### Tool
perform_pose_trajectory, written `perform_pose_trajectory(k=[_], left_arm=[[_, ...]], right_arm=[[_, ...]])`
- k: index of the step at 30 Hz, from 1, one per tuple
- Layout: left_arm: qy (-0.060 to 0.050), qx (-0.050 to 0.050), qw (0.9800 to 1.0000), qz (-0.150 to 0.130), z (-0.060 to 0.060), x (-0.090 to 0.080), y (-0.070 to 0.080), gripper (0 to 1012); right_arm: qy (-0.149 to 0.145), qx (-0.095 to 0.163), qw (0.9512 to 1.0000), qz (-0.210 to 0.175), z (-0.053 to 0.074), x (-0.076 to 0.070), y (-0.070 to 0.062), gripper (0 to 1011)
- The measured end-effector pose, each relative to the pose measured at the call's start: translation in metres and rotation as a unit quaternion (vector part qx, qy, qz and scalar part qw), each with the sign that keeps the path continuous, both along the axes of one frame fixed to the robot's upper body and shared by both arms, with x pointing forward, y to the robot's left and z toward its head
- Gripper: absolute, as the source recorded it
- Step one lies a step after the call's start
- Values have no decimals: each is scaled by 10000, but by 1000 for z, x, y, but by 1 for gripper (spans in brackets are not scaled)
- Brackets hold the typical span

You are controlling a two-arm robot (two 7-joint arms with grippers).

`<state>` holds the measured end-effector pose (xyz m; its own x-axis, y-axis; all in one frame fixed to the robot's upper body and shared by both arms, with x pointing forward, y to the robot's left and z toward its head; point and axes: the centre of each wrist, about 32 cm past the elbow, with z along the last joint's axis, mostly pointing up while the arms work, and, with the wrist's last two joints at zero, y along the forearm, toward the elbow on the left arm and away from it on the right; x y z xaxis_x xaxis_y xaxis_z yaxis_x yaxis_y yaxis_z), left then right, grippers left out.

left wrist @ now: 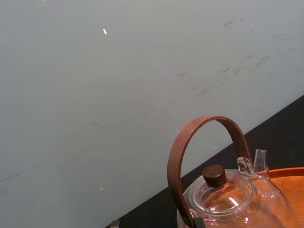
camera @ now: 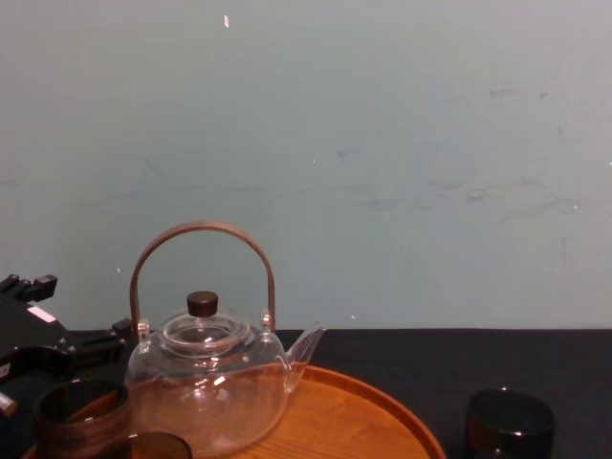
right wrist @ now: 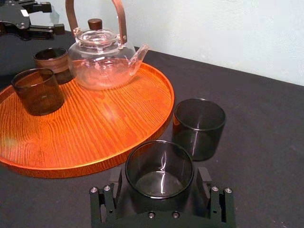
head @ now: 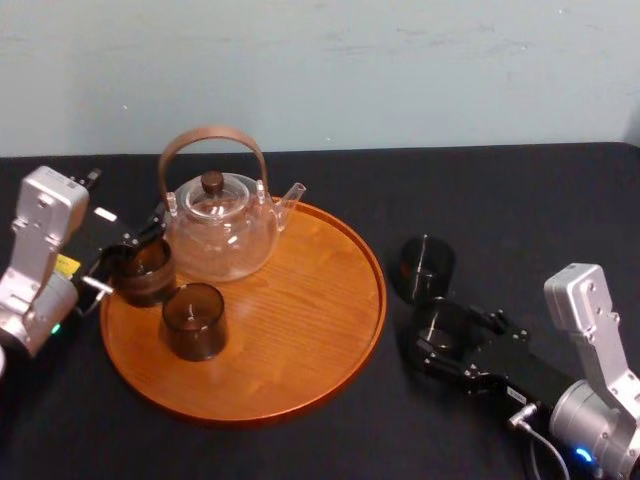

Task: Pick up the glass from the table and place it on the tray.

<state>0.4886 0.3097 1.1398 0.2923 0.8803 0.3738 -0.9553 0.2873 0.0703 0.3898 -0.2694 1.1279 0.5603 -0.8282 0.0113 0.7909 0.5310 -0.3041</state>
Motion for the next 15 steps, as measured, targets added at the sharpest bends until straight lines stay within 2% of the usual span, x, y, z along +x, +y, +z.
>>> perform_pose_trajectory(k=[15], left_arm=[[0, 0, 10000, 0, 0, 0, 0, 1001]], right_arm=[[120, 45, 9999, 76, -9, 15, 6, 1002]])
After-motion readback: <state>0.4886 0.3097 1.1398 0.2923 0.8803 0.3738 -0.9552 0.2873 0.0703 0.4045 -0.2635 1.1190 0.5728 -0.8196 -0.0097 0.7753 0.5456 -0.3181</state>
